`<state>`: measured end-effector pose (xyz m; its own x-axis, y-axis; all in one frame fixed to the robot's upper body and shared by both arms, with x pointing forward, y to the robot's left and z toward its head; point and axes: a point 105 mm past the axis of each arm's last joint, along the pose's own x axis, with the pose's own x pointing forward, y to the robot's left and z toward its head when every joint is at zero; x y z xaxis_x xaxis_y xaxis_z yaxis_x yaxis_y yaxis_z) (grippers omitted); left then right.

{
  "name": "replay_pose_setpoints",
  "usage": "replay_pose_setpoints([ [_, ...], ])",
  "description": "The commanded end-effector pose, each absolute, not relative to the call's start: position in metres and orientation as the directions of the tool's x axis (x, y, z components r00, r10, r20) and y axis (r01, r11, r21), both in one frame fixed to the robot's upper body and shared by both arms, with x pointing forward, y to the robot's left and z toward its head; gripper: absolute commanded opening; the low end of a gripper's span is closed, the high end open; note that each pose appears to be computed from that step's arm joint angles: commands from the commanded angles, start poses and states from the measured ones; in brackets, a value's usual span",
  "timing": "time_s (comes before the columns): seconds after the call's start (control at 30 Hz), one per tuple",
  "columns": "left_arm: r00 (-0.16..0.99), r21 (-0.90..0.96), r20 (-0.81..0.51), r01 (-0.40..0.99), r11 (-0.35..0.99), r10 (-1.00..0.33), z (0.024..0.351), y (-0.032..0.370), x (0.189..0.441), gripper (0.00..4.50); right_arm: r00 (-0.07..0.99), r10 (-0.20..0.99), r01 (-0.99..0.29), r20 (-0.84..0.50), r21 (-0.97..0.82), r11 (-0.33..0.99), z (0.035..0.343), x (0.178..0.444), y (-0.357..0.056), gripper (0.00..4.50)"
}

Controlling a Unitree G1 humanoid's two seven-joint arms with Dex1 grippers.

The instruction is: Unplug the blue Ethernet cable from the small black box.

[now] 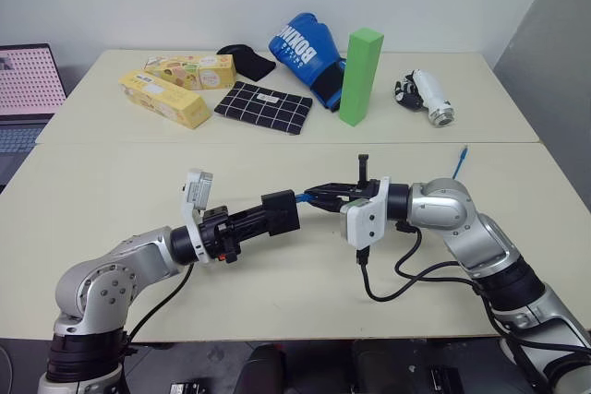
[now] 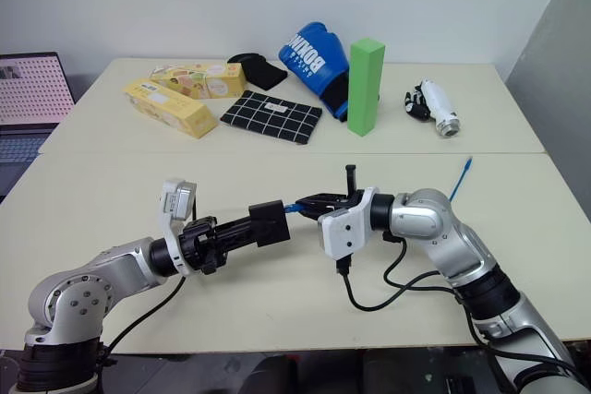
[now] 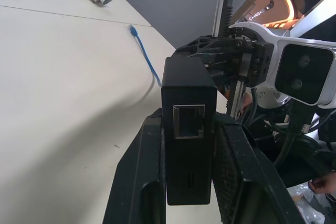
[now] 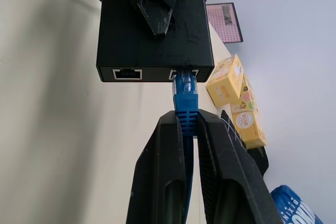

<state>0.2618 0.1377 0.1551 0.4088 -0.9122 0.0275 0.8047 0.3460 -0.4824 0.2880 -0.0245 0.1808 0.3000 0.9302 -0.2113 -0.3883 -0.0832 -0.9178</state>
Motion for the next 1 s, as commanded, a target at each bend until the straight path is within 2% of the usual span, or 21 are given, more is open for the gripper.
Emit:
replay_pose_setpoints([
  [0.03, 0.414, -0.460, 0.020, 0.812, 0.359, -0.910, 0.157, 0.140, 0.265, 0.77, 0.263, 0.948, -0.335, -0.178, -0.939, -0.083, 0.194, 0.280, -0.022, 0.77],
  [0.13, 0.405, -0.440, 0.006, 0.822, 0.361, -0.914, 0.156, 0.141, 0.265, 0.77, 0.252, 0.947, -0.352, -0.201, -0.930, -0.104, 0.192, 0.278, -0.025, 1.30],
  [0.3, 0.350, -0.312, -0.081, 0.880, 0.357, -0.933, 0.143, 0.136, 0.270, 0.77, 0.239, 0.919, -0.557, -0.314, -0.820, -0.135, 0.184, 0.273, -0.057, 2.44],
  [0.4, 0.315, -0.195, -0.087, 0.925, 0.326, -0.945, 0.139, 0.130, 0.276, 0.77, 0.226, 0.918, -0.724, -0.325, -0.687, -0.065, 0.183, 0.268, -0.072, 2.49],
  [0.53, 0.229, -0.031, -0.084, 0.972, 0.233, -0.970, 0.137, 0.119, 0.279, 0.77, 0.241, 0.946, -0.882, -0.218, -0.456, 0.120, 0.193, 0.263, -0.077, 2.49],
  [0.73, 0.133, 0.031, -0.040, 0.991, 0.132, -0.990, 0.144, 0.110, 0.276, 0.77, 0.309, 0.943, -0.932, -0.123, -0.237, 0.274, 0.196, 0.262, -0.071, 2.49],
  [0.9, 0.100, 0.022, -0.021, 0.995, 0.099, -0.995, 0.148, 0.111, 0.273, 0.77, 0.319, 0.941, -0.943, -0.116, -0.134, 0.304, 0.188, 0.263, -0.064, 2.49],
  [1.0, 0.098, 0.012, -0.011, 0.995, 0.098, -0.995, 0.150, 0.112, 0.273, 0.77, 0.284, 0.951, -0.958, -0.124, -0.085, 0.275, 0.183, 0.260, -0.059, 2.49],
])
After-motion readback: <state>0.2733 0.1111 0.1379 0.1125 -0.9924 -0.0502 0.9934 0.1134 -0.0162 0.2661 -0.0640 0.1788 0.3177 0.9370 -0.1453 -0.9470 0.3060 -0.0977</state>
